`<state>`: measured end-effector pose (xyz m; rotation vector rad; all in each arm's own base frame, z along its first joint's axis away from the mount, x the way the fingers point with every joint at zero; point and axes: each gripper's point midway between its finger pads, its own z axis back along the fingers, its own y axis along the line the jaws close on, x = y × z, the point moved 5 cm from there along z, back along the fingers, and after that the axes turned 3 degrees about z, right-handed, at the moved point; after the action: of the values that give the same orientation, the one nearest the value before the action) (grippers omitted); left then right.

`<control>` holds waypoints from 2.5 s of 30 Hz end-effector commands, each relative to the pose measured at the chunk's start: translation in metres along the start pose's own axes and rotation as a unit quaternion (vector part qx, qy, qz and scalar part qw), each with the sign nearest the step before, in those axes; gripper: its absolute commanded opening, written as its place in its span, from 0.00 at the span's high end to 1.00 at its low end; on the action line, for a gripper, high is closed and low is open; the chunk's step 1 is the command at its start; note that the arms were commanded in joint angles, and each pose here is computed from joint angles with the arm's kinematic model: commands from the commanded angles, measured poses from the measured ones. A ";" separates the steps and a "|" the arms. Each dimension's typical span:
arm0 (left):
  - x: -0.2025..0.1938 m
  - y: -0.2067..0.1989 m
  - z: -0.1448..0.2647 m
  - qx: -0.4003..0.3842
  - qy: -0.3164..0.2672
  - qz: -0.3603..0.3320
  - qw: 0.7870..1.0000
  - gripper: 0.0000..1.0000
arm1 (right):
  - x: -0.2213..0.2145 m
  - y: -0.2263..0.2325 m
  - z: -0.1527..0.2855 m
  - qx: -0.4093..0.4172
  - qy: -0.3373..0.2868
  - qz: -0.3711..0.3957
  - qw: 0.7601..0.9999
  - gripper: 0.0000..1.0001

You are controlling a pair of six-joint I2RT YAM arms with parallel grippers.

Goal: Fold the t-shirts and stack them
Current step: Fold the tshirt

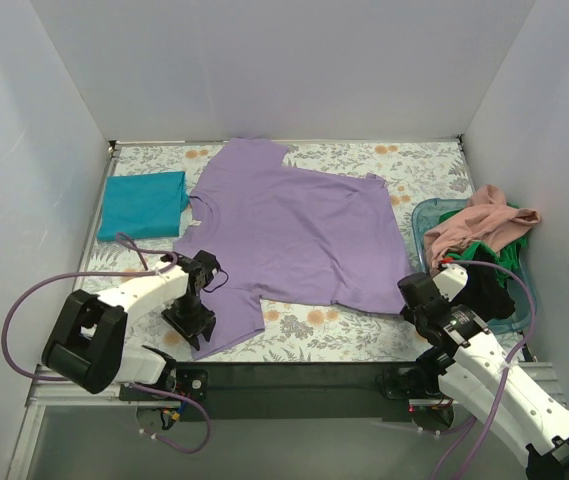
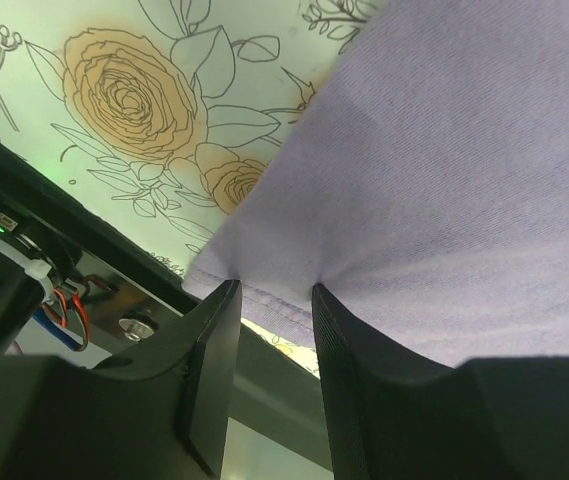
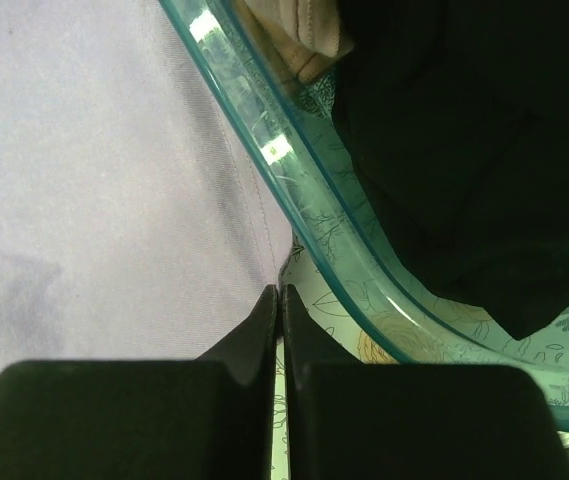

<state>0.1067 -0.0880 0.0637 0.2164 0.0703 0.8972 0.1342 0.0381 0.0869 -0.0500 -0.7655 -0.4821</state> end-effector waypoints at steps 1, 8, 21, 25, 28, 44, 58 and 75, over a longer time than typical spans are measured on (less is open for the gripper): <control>0.010 -0.001 -0.001 0.018 -0.047 0.026 0.998 0.66 | 0.012 0.002 0.004 0.001 -0.025 -0.012 1.000 0.99; 0.010 -0.011 -0.006 0.002 -0.047 0.034 0.998 0.66 | 0.014 0.003 0.005 0.006 -0.030 -0.012 0.999 0.99; 0.000 -0.015 -0.043 -0.083 -0.029 0.101 0.991 0.70 | 0.022 0.006 0.008 0.018 -0.047 -0.008 0.999 0.99; 0.002 -0.014 -0.040 -0.128 -0.043 0.119 0.984 0.85 | 0.027 0.006 0.011 0.021 -0.058 -0.009 0.998 0.99; 0.003 -0.014 -0.037 -0.143 -0.048 0.118 0.982 1.00 | 0.028 0.007 0.012 0.027 -0.060 -0.011 0.998 0.99; 0.017 0.011 0.056 -0.182 -0.086 0.165 0.966 1.00 | 0.028 0.023 0.048 0.140 -0.014 -0.028 0.990 0.99; 0.020 0.035 0.101 -0.260 -0.098 0.183 0.943 1.00 | 0.028 -0.016 0.089 0.133 -0.012 -0.068 0.989 0.99; 0.032 -0.038 0.125 -0.336 -0.110 0.142 0.925 1.00 | 0.043 0.009 0.062 0.073 -0.008 -0.003 0.997 0.99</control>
<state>0.1395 -0.0892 0.1614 -0.2080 -0.4320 0.9371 0.1044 0.0429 0.1411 0.0962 -0.7058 -0.4124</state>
